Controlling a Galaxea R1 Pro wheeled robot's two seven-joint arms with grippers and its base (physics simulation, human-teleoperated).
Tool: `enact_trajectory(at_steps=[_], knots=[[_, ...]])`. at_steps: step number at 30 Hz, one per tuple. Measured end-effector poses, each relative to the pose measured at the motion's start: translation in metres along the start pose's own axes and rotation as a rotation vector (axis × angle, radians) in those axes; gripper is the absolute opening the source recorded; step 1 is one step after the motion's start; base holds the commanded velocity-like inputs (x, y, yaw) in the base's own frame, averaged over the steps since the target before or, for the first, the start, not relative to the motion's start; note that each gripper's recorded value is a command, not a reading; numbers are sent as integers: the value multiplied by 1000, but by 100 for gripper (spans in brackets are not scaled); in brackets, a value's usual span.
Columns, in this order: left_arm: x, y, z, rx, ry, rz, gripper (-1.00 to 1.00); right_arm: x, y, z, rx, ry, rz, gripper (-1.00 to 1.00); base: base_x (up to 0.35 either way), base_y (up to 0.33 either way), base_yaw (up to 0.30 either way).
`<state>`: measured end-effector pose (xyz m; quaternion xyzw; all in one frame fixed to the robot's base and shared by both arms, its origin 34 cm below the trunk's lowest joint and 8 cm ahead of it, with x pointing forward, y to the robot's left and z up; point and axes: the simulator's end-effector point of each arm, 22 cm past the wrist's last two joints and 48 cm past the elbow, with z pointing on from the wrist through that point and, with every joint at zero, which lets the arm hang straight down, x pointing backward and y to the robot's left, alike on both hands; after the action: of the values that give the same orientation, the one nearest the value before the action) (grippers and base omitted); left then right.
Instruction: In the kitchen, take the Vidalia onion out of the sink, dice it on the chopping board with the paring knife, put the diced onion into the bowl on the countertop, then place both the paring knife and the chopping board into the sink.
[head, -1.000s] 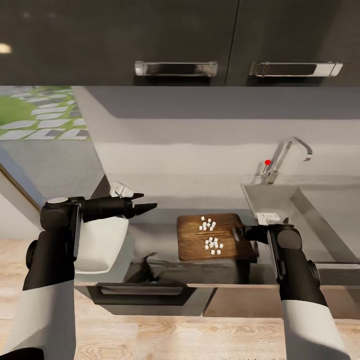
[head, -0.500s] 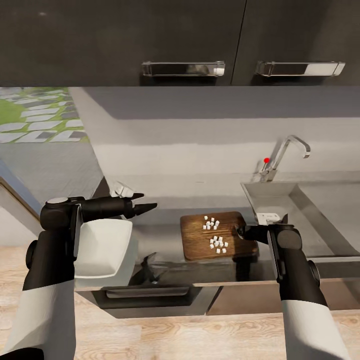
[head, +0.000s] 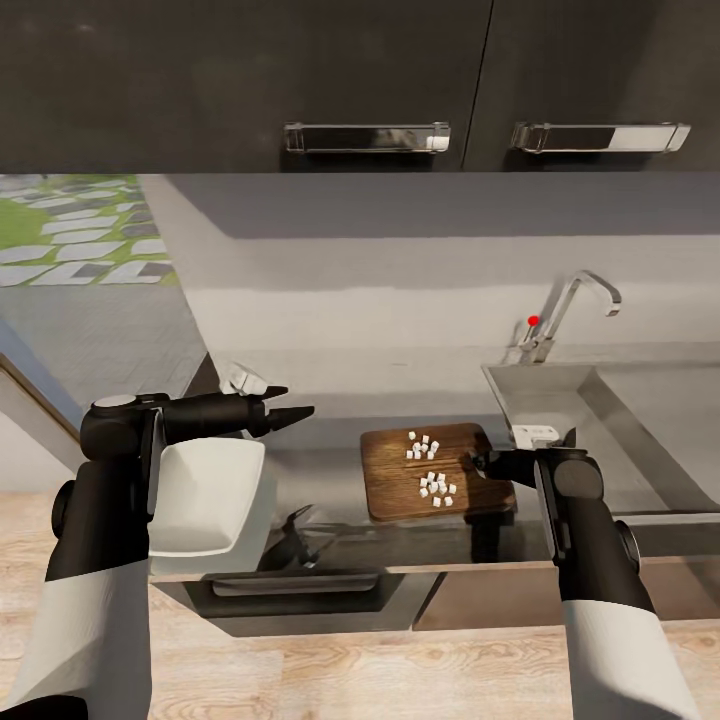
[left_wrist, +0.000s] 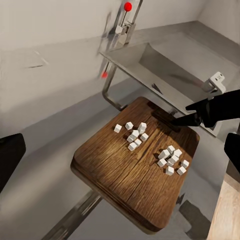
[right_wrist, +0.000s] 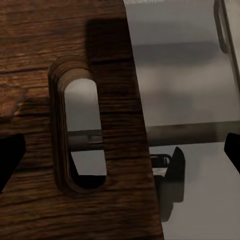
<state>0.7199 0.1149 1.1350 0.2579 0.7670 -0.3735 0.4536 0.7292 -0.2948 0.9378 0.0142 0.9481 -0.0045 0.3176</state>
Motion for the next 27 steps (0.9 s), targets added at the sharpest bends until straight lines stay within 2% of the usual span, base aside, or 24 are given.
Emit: enact_trajectory(at_steps=[10,11,14,19,27], knots=[[-1,-4,3,10,-5,-3,100,-1,-10,0,14,-3,-9,100,0,0,0],[-1,-5,4,11,-6,-4,100,-6,-20,-2,16,-22,-26,100,0,0,0],[-1,-5,4,11,-6,-4,100,-17,-27,-4,-19,-65,-61,100,0,0,0],[-1,-5,4,12,-6,-4,100,-20,-28,-6,-49,-78,-77,100,0,0,0],[-1,-5,4,12,-6,-4,100,-27,-26,-7,-57,-113,-102,100,0,0,0]])
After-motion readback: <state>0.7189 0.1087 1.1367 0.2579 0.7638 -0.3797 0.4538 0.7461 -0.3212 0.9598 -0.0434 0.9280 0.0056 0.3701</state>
